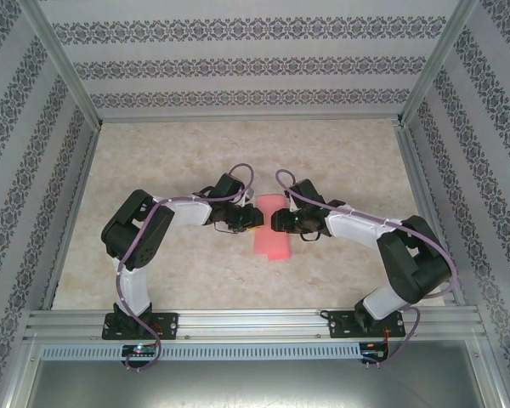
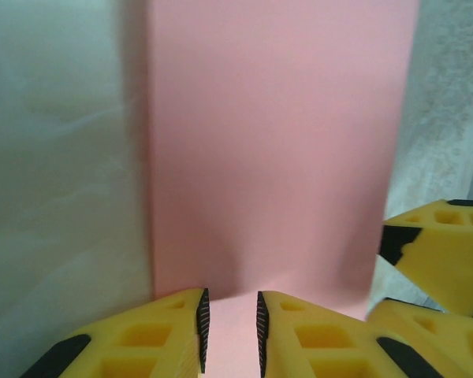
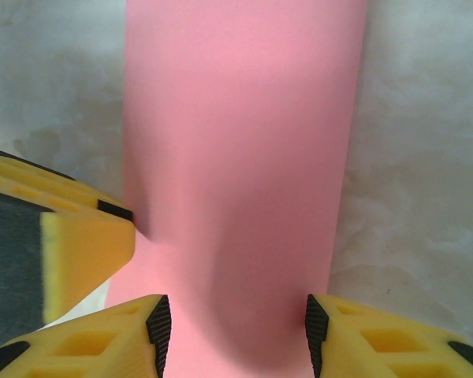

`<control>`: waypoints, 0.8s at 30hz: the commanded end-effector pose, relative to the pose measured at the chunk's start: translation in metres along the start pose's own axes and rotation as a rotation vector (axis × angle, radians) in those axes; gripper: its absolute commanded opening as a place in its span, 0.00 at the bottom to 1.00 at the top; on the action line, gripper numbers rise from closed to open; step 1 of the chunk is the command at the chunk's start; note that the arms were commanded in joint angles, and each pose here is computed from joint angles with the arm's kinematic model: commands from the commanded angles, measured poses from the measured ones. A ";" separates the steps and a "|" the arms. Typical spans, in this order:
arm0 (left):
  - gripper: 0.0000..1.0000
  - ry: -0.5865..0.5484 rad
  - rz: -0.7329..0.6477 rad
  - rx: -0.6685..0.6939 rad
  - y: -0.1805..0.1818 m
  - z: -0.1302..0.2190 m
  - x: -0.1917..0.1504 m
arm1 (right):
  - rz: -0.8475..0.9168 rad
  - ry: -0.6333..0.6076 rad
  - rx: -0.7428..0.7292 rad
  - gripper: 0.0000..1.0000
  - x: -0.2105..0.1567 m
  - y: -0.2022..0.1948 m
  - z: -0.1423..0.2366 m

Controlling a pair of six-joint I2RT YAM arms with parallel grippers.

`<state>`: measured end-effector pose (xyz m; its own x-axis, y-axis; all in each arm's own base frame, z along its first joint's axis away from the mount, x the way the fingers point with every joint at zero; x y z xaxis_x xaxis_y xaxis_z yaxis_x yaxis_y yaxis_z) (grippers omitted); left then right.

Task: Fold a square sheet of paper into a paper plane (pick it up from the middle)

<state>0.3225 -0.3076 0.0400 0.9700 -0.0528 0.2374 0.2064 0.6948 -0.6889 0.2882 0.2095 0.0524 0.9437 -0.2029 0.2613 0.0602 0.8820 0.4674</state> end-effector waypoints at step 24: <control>0.29 -0.010 -0.099 -0.007 -0.037 0.014 0.020 | 0.117 0.081 -0.115 0.44 0.003 -0.027 0.005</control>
<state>0.3358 -0.3237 0.0673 0.9559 -0.0763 0.2836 0.2598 0.6698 -0.6956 0.2904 0.1870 0.0441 0.9648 -0.1026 0.2420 0.0115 0.9362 0.3512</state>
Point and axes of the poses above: each hand's point on the last joint's axis, 136 mm out from that joint toward the fingers, its own z axis back along the fingers, its own y axis along the line the jaws close on, x = y × z, the point moved 1 cm from there along z, back along the fingers, and after that the axes turned 11 degrees about -z, right-handed, at the moved point
